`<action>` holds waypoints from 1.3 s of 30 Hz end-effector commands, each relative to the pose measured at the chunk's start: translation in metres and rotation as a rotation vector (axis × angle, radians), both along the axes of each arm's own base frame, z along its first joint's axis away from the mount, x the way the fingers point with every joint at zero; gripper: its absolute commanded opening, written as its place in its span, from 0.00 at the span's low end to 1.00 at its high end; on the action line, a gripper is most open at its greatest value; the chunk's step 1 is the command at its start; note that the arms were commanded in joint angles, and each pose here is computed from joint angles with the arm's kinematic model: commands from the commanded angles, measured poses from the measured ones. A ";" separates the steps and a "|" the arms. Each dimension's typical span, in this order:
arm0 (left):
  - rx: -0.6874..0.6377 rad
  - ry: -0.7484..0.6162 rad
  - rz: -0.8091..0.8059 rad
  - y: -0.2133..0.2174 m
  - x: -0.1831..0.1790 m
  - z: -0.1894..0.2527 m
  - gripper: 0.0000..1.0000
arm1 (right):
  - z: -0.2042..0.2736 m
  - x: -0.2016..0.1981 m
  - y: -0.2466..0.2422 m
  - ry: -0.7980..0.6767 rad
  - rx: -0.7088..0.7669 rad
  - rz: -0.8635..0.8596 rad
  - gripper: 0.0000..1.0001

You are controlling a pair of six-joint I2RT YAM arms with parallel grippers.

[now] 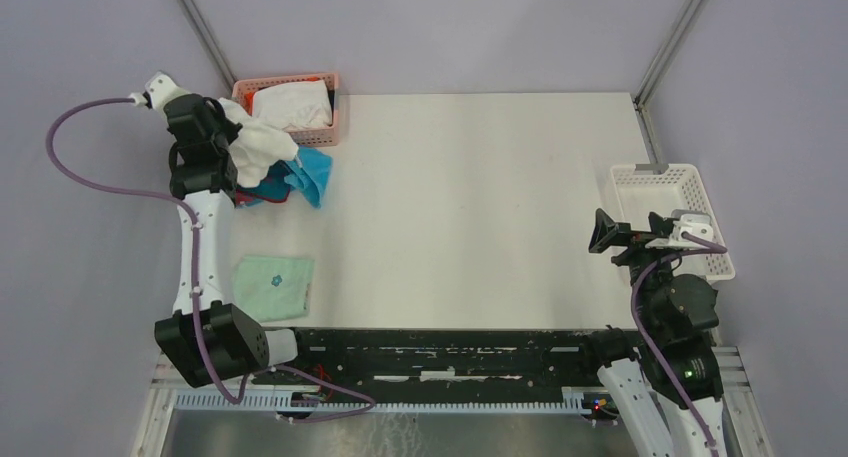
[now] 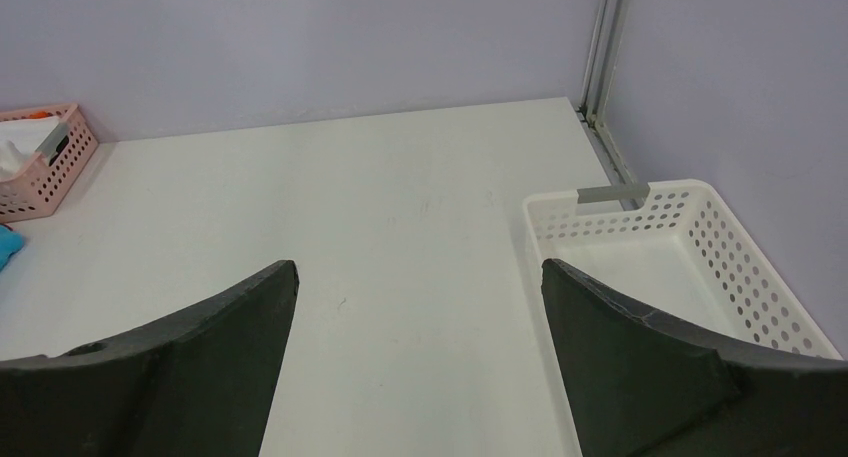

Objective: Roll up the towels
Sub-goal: Pick up the towel at the center of the board, then place the towel at the center of the board.

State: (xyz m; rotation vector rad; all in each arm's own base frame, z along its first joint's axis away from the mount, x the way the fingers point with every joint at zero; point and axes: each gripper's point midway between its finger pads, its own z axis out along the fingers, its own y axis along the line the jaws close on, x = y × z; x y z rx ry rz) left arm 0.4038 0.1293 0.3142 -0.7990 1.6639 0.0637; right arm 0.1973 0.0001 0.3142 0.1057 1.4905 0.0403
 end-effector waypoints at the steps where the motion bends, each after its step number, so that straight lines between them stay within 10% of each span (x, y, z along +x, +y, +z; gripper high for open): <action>1: 0.110 -0.094 0.001 0.008 0.006 0.062 0.03 | 0.002 0.004 0.001 0.002 -0.010 0.002 1.00; 12: 0.034 -0.198 -0.334 -0.057 0.027 0.094 0.03 | 0.000 0.006 0.003 0.012 -0.013 0.010 1.00; 30: 0.017 0.034 -1.264 -0.395 -0.052 -0.026 0.08 | -0.017 0.036 0.048 0.207 0.029 0.202 1.00; 39: 0.134 0.193 -1.166 -0.399 -0.051 -0.100 0.43 | -0.065 0.056 0.090 0.417 0.041 0.401 1.00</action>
